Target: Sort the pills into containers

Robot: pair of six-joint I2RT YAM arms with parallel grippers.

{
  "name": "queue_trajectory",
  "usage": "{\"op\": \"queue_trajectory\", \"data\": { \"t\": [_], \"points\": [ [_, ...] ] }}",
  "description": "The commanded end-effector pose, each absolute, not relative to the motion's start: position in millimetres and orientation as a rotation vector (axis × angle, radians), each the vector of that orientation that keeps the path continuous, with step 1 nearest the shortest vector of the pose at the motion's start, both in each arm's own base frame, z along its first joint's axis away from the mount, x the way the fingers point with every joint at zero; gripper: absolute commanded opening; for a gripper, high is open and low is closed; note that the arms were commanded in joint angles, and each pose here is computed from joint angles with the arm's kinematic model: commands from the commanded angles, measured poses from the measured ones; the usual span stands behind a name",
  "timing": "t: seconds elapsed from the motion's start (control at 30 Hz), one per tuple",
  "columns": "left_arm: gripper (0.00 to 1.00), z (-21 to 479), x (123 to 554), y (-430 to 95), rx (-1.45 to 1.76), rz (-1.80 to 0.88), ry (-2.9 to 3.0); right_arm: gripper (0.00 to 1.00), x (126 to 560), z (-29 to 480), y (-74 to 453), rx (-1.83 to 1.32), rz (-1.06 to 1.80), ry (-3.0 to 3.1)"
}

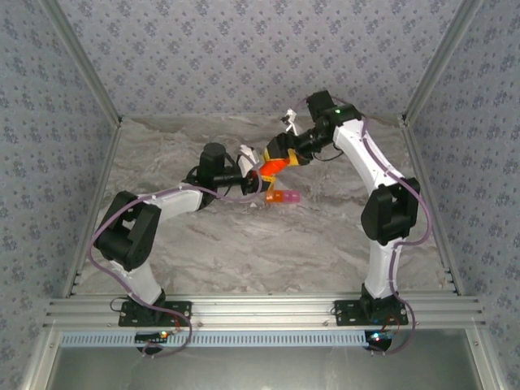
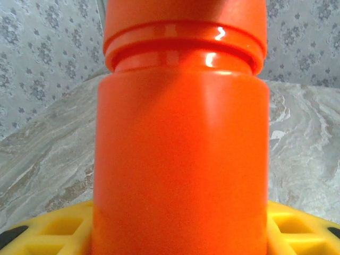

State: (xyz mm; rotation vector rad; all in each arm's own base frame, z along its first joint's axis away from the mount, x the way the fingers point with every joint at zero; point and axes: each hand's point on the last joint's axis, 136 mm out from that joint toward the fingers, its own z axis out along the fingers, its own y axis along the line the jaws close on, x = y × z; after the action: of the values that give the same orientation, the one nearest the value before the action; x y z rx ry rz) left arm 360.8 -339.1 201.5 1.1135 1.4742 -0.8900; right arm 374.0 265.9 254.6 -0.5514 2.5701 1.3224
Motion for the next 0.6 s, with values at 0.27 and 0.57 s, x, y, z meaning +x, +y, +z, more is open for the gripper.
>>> {"op": "queue_trajectory", "data": {
  "t": [0.27, 0.57],
  "points": [
    [0.00, 215.6, 367.2, -332.7, 1.039, -0.906, 1.436, 0.87, 396.5, 314.1, 239.3, -0.396, 1.312, 2.375],
    [0.00, 220.5, 371.6, -329.1, 0.982, -0.914, 1.454, 0.85, 405.9, 321.2, 221.2, -0.292, 1.213, 2.344]
  ]
}}
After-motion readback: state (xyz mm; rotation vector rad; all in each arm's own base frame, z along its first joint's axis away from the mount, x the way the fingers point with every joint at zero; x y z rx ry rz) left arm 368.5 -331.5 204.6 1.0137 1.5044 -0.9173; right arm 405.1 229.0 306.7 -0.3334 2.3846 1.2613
